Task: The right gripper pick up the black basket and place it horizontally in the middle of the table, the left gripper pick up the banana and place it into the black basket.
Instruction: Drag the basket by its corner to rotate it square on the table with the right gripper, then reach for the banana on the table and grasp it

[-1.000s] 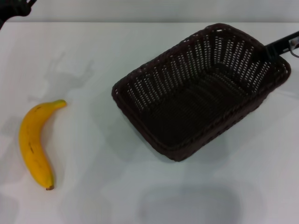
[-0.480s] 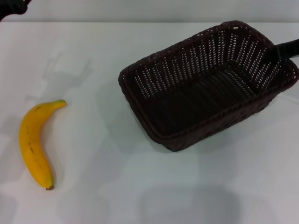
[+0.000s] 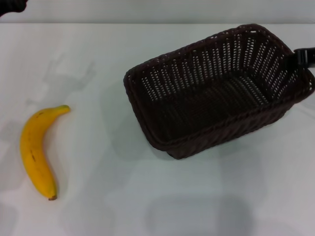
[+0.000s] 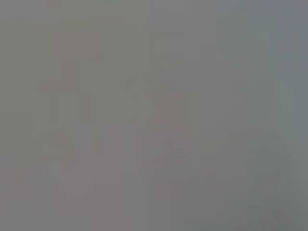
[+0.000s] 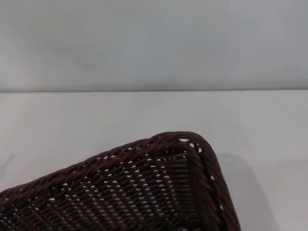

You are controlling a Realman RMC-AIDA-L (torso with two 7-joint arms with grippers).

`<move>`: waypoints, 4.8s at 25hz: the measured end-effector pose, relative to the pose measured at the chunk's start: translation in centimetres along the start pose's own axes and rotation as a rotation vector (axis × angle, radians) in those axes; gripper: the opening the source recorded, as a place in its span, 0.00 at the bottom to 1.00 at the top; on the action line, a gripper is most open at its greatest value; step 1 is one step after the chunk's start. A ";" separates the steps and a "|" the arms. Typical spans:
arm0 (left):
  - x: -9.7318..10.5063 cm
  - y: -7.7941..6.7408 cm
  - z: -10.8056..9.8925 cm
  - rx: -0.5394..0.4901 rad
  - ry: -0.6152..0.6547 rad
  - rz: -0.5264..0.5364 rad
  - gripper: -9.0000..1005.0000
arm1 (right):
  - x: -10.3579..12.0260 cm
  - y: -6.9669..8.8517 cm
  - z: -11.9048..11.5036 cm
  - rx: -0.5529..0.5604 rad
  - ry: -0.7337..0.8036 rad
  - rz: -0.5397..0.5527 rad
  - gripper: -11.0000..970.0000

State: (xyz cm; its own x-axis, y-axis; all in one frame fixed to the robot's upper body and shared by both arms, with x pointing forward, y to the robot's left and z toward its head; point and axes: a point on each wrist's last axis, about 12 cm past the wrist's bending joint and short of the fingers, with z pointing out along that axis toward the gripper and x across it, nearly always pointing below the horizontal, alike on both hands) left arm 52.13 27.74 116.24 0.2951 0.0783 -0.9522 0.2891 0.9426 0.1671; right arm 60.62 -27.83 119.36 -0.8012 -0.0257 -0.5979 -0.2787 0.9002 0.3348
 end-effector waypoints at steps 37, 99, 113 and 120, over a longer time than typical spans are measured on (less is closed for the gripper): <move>0.2 0.5 -0.1 -0.013 0.010 0.000 0.87 | 6.6 3.8 2.1 -0.229 -0.232 0.168 0.19; 0.4 0.7 -0.6 -0.004 0.018 0.000 0.76 | 9.7 4.7 3.1 -0.146 -0.382 0.171 0.32; 0.6 0.7 -0.6 -0.011 0.024 -0.008 0.76 | 7.2 4.0 1.5 -0.082 -0.505 0.001 0.66; 0.8 0.7 -0.6 -0.014 0.029 -0.070 0.76 | 6.1 2.8 1.4 0.040 -0.602 -0.135 0.82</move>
State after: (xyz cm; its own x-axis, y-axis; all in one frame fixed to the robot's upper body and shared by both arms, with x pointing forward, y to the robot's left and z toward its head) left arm 52.07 28.62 115.41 0.2478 0.0212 -0.9686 0.2958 0.9504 0.0964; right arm 55.67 -24.83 115.62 -0.3173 0.0990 -0.9431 -0.3269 0.9221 0.2068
